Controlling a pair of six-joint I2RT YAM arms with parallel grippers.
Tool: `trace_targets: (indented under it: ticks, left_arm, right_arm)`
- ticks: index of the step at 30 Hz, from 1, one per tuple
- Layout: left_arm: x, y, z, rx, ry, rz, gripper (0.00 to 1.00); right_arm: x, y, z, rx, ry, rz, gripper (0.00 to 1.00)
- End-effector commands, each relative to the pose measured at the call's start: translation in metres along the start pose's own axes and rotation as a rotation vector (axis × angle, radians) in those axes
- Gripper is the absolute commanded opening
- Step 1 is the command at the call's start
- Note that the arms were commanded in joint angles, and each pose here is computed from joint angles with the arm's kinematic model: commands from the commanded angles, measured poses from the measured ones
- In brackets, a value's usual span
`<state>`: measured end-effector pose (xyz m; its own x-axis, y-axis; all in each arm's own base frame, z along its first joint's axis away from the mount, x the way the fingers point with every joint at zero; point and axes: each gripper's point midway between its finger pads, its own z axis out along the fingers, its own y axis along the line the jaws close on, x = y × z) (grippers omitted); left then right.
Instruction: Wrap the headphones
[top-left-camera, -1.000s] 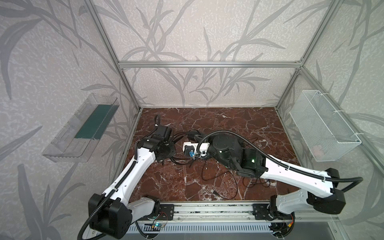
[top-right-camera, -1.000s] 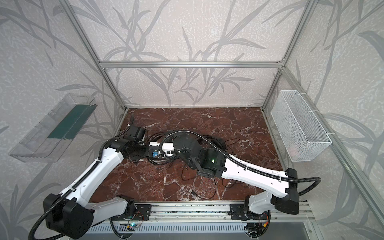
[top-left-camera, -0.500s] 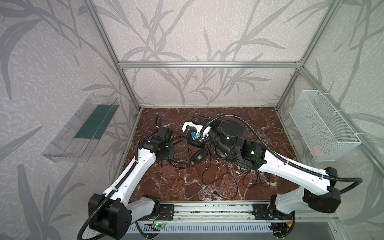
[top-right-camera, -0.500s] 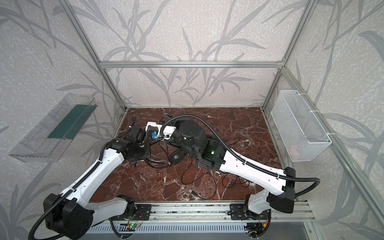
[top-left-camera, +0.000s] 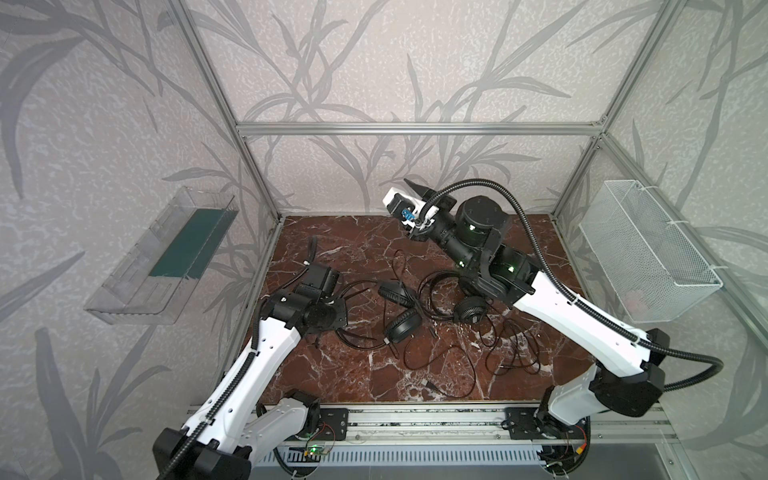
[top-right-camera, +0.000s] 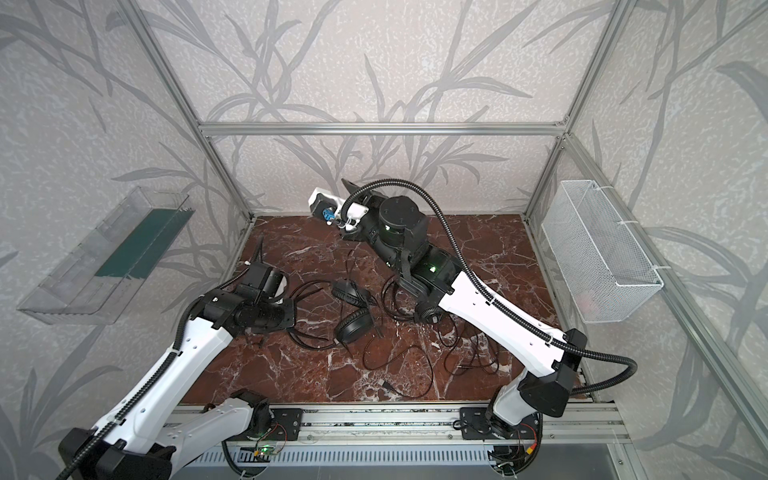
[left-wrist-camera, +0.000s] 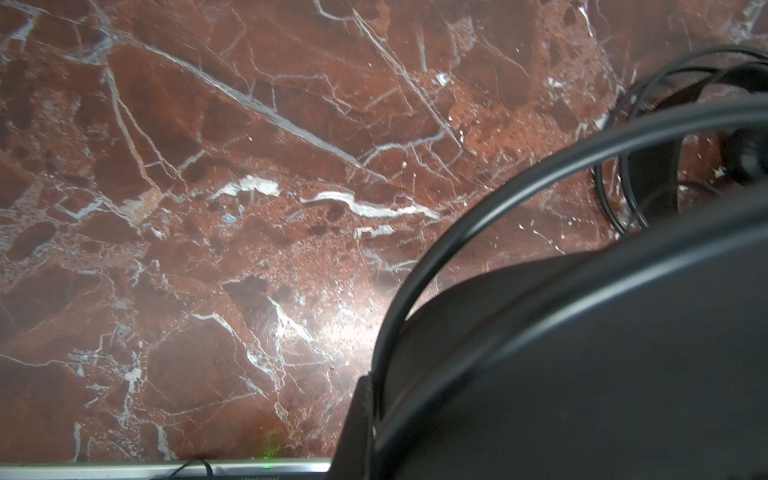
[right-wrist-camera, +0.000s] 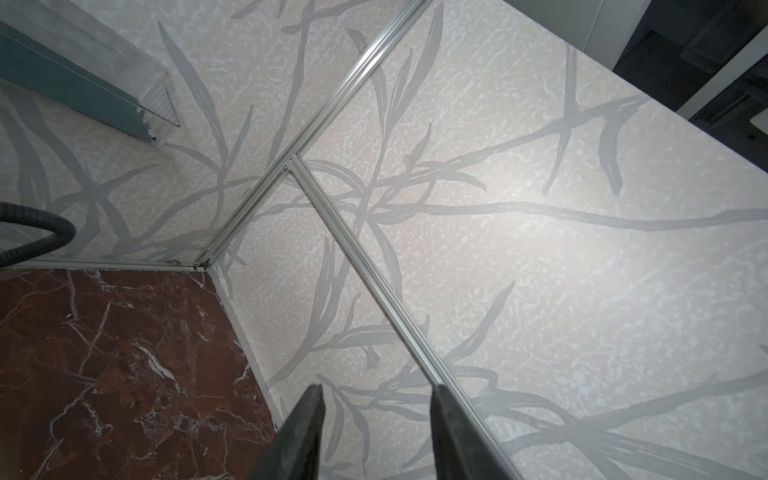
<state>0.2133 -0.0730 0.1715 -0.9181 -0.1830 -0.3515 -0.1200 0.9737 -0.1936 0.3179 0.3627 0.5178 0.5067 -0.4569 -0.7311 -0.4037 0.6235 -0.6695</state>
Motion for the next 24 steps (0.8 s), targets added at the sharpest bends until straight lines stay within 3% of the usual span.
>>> trace_targets:
  ticks: [1, 4, 8, 17, 24]
  left_arm:
    - [0.000, -0.020, -0.022, 0.113, -0.013, 0.017, 0.00]
    - [0.003, -0.023, -0.029, 0.136, -0.001, 0.011, 0.00]
    - [0.011, -0.036, -0.037, 0.210, 0.051, 0.001, 0.00]
    - [0.000, -0.031, -0.063, 0.167, 0.013, 0.025, 0.00]
    - [-0.017, -0.030, -0.078, 0.152, -0.063, 0.021, 0.00]
  right_arm:
    - [0.003, 0.014, 0.007, -0.071, -0.013, 0.064, 0.44]
    - [0.011, 0.023, -0.007, -0.111, 0.011, 0.112, 0.47]
    - [0.031, 0.042, -0.049, -0.204, 0.044, 0.175, 0.61]
    - [0.054, 0.019, -0.155, -0.116, 0.013, 0.343, 0.64]
    - [0.077, 0.046, -0.202, -0.171, -0.045, 0.454, 0.66]
